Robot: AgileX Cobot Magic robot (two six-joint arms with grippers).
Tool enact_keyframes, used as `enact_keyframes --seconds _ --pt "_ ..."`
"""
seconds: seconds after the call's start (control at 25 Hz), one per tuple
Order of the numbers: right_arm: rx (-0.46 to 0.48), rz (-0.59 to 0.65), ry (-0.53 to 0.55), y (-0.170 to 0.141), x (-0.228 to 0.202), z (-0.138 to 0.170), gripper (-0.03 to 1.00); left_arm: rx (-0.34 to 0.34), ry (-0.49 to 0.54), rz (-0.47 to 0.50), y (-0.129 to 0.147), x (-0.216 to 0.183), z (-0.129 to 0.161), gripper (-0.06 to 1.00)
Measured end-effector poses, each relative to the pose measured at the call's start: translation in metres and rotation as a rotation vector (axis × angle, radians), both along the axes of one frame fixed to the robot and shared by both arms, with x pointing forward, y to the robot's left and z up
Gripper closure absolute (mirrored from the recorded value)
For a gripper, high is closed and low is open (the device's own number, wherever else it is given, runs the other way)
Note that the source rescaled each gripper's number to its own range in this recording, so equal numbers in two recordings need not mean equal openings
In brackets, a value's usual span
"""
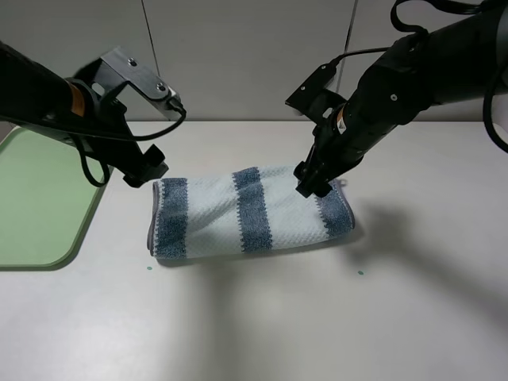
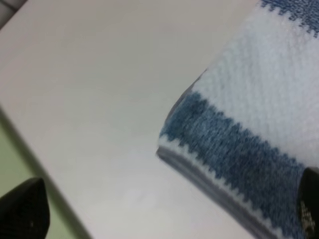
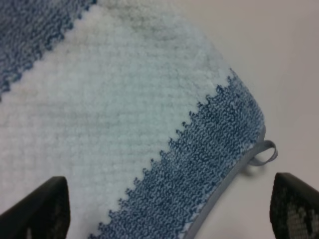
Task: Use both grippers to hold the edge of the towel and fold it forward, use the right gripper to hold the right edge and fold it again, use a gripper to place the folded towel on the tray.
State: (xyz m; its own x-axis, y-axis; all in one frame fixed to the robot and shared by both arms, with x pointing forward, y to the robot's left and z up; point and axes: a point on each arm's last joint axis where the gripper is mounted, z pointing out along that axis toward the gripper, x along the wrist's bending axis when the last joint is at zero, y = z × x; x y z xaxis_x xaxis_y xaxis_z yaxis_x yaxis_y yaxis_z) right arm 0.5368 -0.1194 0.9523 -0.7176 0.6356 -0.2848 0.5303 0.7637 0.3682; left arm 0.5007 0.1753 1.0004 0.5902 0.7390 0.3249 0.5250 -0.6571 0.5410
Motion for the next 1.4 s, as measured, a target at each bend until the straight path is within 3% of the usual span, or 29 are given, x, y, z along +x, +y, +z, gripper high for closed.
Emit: enact_keyframes --seconds 0.2,0.56,1.12,1.4 --pt "0.068 -0.139 0.02 -0.003 0.002 0.0 0.09 0.002 -0.034 0.048 0.014 -0.018 0.03 -0.05" --pt "0.229 -0.464 0.097 -0.038 0.018 -0.001 0.04 0.001 -0.078 0.117 0.038 -0.051 0.068 -0.05" --pt "0.219 -0.6 0.221 -0.03 0.037 -0.043 0.03 0.01 -0.049 0.225 0.063 -0.086 0.09 -0.05" --pt "0.186 -0.613 0.254 -0.023 0.053 -0.055 0.03 -0.043 0.022 0.255 0.064 -0.095 0.089 -0.05"
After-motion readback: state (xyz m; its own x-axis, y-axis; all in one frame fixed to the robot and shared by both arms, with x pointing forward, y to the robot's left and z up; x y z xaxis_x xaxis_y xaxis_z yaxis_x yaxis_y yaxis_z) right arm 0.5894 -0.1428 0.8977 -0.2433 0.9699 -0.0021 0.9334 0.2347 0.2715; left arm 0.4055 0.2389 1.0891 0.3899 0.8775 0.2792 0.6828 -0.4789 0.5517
